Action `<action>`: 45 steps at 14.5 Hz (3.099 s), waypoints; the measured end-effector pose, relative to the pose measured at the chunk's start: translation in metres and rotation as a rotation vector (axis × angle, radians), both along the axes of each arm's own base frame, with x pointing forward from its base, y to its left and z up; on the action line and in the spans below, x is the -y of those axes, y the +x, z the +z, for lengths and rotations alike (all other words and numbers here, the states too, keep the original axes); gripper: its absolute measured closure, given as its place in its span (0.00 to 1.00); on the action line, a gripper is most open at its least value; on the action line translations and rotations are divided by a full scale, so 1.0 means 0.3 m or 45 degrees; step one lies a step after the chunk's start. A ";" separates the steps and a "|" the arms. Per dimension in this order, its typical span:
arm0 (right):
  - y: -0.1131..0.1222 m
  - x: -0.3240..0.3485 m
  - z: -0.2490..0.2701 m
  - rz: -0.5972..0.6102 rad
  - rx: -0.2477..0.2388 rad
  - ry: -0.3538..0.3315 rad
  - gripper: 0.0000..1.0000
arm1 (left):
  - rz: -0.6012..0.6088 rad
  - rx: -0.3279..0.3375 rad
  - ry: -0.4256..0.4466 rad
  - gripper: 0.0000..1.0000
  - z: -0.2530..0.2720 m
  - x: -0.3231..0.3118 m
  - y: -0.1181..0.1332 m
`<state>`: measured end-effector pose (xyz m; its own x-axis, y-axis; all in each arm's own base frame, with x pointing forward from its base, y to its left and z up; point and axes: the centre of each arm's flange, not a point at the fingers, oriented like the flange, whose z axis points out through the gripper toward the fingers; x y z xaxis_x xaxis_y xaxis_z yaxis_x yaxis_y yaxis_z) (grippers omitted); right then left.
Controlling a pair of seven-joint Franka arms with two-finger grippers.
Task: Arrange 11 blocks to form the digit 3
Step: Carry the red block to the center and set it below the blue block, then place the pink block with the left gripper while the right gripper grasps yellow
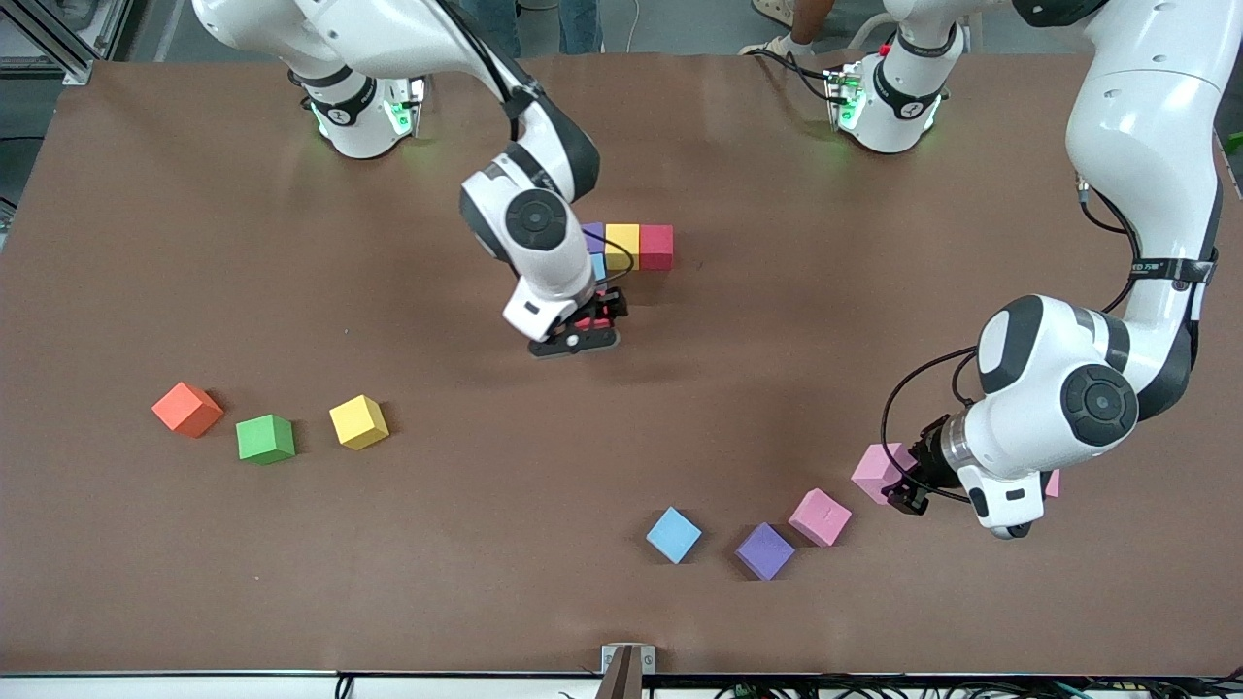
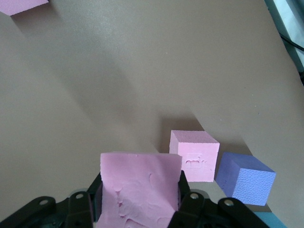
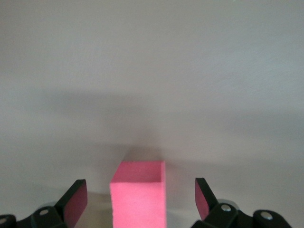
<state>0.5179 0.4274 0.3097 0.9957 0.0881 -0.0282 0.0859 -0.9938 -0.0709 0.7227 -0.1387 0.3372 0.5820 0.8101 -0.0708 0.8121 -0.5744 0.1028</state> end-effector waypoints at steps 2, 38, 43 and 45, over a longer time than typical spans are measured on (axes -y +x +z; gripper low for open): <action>0.161 0.207 0.126 -0.144 -0.014 -0.015 0.00 | 0.023 -0.004 -0.002 0.83 0.000 0.013 -0.003; 0.461 1.168 -0.275 0.541 -0.114 -0.031 0.00 | 0.806 0.033 0.480 0.83 -0.428 1.440 -1.029; 0.440 1.172 -0.304 0.541 -0.140 -0.028 0.00 | 0.810 0.027 0.471 0.83 -0.462 1.456 -1.047; 0.437 1.172 -0.314 0.541 -0.145 -0.028 0.00 | 0.822 0.026 0.469 0.83 -0.462 1.456 -1.045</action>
